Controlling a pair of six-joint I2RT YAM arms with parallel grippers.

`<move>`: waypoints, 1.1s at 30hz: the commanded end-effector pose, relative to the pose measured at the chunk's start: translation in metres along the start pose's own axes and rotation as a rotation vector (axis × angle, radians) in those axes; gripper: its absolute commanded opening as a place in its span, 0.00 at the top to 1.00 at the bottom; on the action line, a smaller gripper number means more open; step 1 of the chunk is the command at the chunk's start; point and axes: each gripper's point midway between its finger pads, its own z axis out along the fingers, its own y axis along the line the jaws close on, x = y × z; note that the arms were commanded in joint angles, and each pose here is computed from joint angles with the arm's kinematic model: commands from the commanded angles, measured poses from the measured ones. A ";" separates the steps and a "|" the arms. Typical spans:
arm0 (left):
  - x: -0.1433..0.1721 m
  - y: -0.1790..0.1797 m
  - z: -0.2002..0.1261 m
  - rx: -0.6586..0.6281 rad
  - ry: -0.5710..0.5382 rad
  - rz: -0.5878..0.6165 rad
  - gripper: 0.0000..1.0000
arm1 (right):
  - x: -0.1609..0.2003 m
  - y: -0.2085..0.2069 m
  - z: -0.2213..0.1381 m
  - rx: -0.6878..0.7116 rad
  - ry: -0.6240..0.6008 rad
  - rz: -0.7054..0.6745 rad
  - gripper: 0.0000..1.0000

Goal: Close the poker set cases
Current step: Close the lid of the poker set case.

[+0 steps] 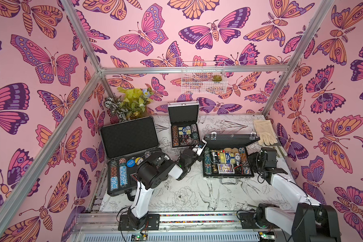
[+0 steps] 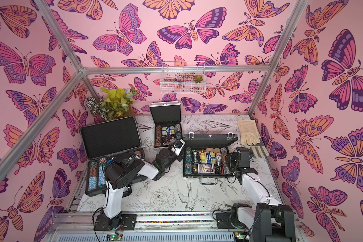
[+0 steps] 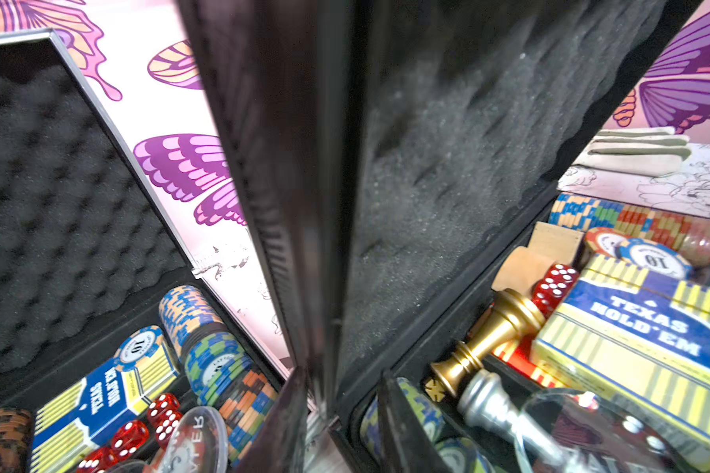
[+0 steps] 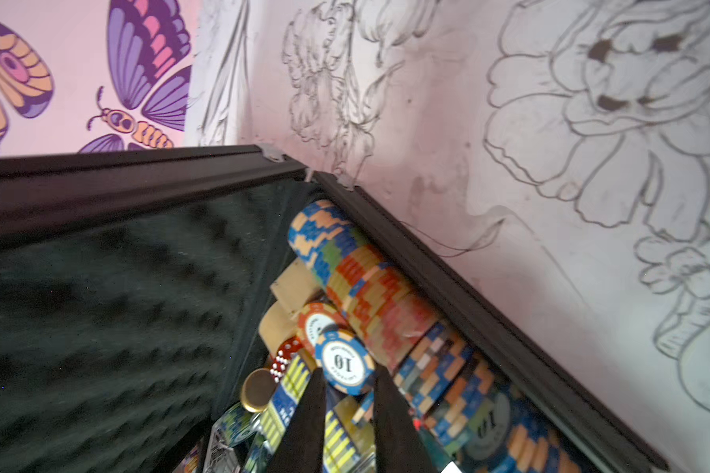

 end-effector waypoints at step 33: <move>-0.027 0.057 -0.034 -0.008 0.325 -0.598 0.46 | 0.002 -0.028 -0.007 0.133 0.032 -0.035 0.70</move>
